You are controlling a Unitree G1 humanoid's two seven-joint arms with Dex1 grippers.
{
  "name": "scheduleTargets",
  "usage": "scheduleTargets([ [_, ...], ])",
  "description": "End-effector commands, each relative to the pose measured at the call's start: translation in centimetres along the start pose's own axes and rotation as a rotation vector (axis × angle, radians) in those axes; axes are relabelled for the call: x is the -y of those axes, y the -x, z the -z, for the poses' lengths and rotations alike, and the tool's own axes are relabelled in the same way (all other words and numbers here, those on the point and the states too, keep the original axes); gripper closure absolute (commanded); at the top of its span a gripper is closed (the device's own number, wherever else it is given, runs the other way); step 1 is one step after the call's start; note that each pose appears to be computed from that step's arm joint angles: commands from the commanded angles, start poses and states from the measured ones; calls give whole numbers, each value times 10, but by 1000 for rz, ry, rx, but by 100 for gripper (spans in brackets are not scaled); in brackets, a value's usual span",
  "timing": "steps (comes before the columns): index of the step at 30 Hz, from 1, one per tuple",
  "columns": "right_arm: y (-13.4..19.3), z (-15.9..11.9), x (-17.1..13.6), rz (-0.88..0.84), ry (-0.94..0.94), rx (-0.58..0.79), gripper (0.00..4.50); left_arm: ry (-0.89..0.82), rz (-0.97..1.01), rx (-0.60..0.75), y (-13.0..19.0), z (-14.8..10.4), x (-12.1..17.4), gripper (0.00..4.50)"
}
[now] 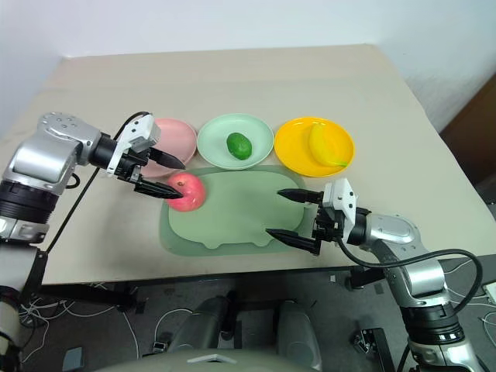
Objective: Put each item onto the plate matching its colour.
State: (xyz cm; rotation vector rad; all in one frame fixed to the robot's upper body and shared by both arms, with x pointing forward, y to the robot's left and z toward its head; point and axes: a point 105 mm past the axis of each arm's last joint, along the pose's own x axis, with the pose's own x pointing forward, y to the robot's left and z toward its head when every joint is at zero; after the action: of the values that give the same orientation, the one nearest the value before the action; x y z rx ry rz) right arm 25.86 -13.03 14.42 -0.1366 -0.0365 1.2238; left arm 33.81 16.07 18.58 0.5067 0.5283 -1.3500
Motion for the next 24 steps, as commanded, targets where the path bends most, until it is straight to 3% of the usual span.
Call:
scheduleTargets([
  [1, -1, -7, -2, 19, 28, 30, 3, -28, -12, -25, 0, 0, -3, 0],
  [22, -5, -3, -5, 79, -23, 47, 3, 50, -42, -30, -34, 36, -9, 0],
  [24, -5, -3, -4, 80, -25, 47, 0, 59, -42, -29, -35, 38, -8, 54],
])
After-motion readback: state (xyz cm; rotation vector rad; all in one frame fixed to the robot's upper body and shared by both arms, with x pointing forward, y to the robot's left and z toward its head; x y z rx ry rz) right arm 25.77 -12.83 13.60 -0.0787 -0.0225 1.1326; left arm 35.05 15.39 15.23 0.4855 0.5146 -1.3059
